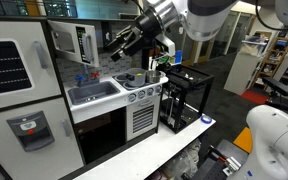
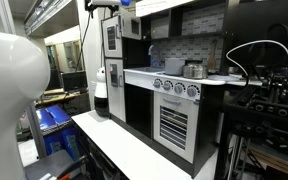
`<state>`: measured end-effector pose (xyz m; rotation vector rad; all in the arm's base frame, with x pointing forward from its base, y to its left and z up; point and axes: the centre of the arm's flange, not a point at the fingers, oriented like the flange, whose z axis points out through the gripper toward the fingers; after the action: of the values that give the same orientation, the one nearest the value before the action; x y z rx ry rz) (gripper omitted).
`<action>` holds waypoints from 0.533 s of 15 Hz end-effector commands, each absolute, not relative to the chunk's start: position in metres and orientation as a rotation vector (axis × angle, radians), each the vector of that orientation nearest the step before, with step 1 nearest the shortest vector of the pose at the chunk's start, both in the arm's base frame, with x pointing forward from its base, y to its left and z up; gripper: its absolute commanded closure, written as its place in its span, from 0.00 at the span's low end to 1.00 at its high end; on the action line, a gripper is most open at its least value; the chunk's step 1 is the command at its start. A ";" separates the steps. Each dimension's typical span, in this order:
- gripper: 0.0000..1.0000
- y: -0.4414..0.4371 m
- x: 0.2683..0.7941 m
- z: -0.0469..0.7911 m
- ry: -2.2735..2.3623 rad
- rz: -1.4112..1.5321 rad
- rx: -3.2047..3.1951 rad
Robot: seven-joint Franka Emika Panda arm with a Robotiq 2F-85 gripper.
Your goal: Close the microwave door
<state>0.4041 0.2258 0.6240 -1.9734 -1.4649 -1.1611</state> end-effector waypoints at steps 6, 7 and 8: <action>0.00 0.282 0.472 0.635 -1.529 -1.151 -1.876; 0.00 0.286 0.476 0.634 -1.530 -1.146 -1.863; 0.00 0.289 0.480 0.632 -1.526 -1.144 -1.860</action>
<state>0.4501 0.2751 0.6313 -1.8795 -1.5021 -1.1561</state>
